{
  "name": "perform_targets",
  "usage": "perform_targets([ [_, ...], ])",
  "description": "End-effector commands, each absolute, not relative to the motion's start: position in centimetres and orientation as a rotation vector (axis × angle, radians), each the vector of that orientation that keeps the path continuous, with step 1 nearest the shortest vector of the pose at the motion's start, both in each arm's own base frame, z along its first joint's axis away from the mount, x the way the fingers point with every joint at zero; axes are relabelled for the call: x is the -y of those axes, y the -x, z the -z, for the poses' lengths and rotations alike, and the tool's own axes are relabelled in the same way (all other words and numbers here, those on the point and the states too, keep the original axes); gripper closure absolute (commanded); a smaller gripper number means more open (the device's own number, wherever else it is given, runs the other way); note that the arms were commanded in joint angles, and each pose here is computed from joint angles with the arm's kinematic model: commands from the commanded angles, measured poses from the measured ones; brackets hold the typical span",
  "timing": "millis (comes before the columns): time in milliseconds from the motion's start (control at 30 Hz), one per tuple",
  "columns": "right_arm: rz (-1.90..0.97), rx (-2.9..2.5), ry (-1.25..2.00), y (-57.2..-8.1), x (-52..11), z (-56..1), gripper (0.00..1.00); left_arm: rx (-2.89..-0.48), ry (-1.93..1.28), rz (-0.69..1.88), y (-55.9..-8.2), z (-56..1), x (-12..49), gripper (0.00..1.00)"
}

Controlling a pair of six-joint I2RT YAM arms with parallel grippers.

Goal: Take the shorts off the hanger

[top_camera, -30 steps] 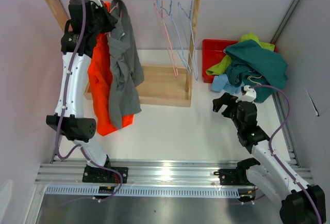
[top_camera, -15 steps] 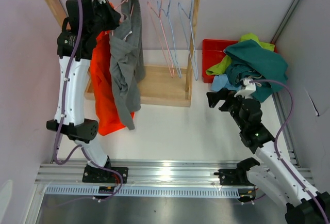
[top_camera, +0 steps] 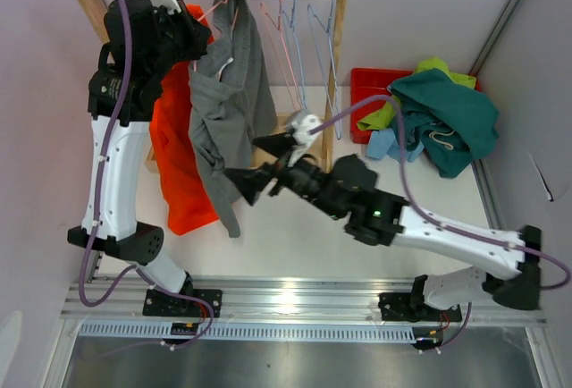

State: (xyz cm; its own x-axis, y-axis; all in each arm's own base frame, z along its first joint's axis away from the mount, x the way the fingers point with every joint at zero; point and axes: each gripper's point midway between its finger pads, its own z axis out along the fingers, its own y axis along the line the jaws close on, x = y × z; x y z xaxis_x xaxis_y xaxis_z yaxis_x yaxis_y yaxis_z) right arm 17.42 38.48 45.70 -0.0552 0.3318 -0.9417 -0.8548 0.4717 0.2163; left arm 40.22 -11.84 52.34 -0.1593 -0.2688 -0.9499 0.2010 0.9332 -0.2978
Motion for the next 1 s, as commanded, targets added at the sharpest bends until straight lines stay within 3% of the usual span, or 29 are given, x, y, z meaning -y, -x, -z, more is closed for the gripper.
perform_targets([
  [0,-0.985,-1.268,0.560,-17.4,-42.8,-45.7,0.01,-1.573,0.061,0.447,-39.6,-55.4,12.2,1.00],
  [233,-0.920,-1.289,0.572,-18.6,-48.4,-44.2,0.01,-1.591,0.039,0.449,-38.5,-55.0,12.1,1.00],
  [533,-0.816,-1.269,0.480,-21.4,-50.8,-43.0,0.01,-1.606,0.017,0.442,-36.7,-54.1,11.7,1.00],
  [600,-0.803,-1.281,0.465,-22.0,-51.6,-42.4,0.12,-1.591,0.017,0.444,-36.2,-54.6,11.5,1.00],
  [667,-0.829,-1.283,0.489,-21.6,-52.4,-41.9,0.32,-1.583,0.022,0.445,-35.9,-54.9,11.4,1.00],
  [700,-0.848,-1.293,0.503,-21.2,-52.9,-41.3,0.65,-1.580,0.023,0.447,-35.8,-55.0,11.3,1.00],
  [733,-0.859,-1.299,0.514,-20.7,-53.2,-40.9,0.78,-1.577,0.006,0.467,-35.7,-55.1,11.6,1.00],
  [767,-0.856,-1.312,0.512,-20.4,-53.3,-40.4,0.98,-1.573,0.008,0.465,-35.6,-55.3,11.5,1.00],
  [967,-0.875,-1.354,0.576,-13.6,-53.0,-37.3,1.00,-1.555,0.036,0.440,-35.7,-55.9,10.4,1.00],
])
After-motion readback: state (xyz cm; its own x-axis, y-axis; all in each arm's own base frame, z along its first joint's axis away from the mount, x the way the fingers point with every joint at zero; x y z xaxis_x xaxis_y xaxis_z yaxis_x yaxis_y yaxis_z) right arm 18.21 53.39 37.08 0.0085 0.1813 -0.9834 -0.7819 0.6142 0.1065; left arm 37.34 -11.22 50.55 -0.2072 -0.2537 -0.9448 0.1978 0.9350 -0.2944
